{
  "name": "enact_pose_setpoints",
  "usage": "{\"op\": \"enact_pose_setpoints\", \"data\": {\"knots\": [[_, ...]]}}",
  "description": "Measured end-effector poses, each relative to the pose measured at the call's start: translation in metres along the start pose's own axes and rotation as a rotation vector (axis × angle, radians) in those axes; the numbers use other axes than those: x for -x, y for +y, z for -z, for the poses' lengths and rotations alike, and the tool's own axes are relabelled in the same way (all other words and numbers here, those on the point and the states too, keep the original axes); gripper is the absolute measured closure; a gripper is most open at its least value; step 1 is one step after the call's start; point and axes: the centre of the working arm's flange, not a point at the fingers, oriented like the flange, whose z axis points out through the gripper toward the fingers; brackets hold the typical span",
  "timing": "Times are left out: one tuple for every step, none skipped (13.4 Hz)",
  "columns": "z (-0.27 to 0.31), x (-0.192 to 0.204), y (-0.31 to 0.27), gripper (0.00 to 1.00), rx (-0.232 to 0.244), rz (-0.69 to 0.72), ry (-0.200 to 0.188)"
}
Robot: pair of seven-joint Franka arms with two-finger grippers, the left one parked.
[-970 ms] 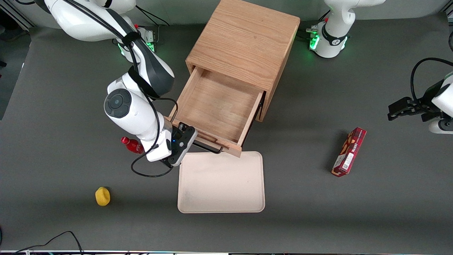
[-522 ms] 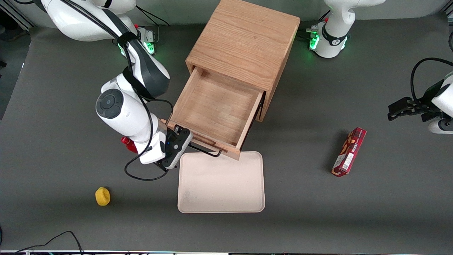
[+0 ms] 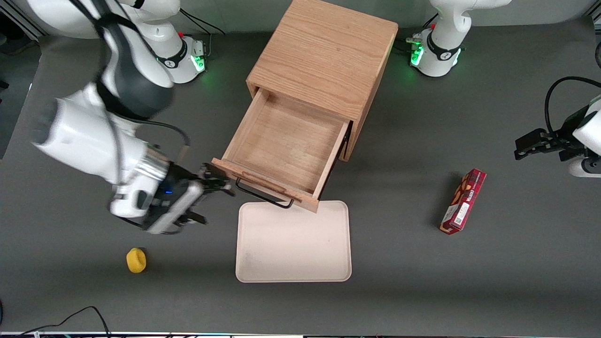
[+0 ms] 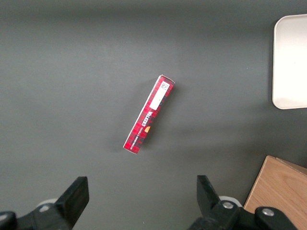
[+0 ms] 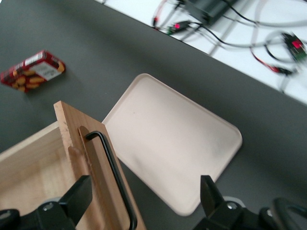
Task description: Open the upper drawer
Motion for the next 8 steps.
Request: {"op": "enact_pose_setpoints", "data": {"knots": [[0.035, 0.013, 0.014, 0.0, 0.019, -0.118, -0.03], [0.069, 0.029, 0.026, 0.0, 0.045, -0.219, -0.064], [0.115, 0.059, 0.041, 0.0, 0.1, -0.324, -0.124], [0.137, 0.076, 0.048, 0.0, 0.147, -0.363, -0.156], [0.155, 0.094, 0.056, 0.0, 0.22, -0.401, -0.207], [0.169, 0.109, 0.064, 0.0, 0.275, -0.427, -0.246], [0.18, 0.119, 0.069, 0.0, 0.315, -0.445, -0.271], [0.187, 0.126, 0.074, 0.0, 0.347, -0.457, -0.282]]}}
